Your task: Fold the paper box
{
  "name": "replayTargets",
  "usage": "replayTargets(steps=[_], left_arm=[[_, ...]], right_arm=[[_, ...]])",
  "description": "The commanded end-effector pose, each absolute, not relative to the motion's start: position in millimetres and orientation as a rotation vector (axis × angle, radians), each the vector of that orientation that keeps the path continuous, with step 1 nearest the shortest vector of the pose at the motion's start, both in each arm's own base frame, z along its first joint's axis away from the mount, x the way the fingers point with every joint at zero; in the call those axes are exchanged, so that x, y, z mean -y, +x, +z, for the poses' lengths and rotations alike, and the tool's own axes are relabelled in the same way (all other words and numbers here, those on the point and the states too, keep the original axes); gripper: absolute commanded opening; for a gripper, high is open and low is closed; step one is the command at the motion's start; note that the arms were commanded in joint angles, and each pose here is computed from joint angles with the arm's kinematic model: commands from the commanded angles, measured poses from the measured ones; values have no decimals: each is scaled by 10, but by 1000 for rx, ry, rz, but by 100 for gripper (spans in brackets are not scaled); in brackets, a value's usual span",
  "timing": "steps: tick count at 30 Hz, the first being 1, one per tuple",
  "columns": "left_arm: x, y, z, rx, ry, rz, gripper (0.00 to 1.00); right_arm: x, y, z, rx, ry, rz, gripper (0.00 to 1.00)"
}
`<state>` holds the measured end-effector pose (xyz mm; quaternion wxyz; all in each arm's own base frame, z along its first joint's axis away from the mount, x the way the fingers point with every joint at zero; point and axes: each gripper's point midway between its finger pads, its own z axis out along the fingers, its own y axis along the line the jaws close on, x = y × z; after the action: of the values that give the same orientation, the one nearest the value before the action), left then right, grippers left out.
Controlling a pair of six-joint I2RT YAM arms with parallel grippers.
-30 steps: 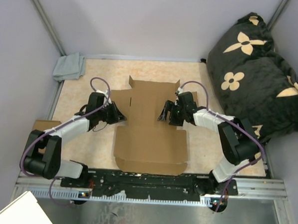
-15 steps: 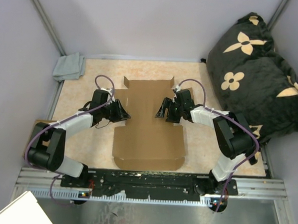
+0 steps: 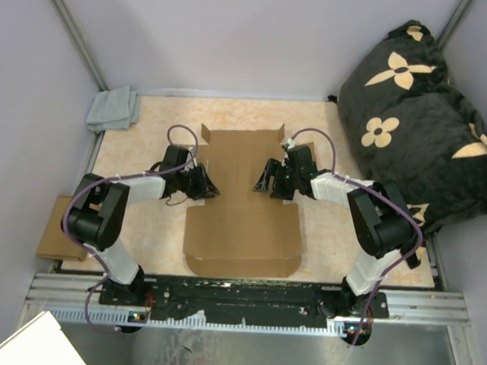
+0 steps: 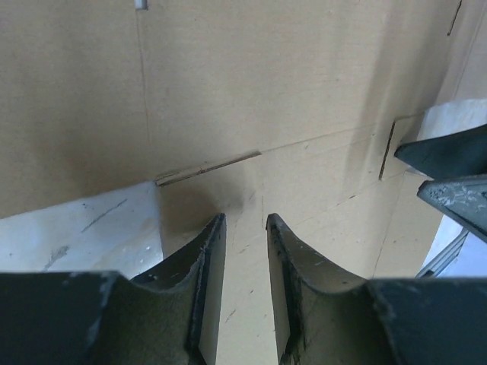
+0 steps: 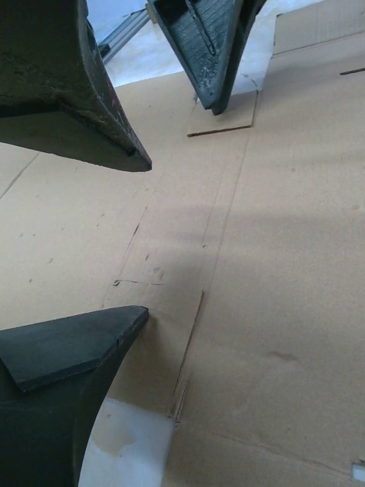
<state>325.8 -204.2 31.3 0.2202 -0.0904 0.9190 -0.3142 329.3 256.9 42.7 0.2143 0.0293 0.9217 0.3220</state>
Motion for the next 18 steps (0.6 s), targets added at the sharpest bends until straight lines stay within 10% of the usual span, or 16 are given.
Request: replayTargets(steps=[1,18], left_arm=[[2060,3282,92,-2578,-271,-832,35],[1818,3968,1124,-2319,-264,-586,42]], right_arm=[[-2400,3166,95,-2682,106,735,73],[-2294,3613,1573,-2367,-82,612,76]])
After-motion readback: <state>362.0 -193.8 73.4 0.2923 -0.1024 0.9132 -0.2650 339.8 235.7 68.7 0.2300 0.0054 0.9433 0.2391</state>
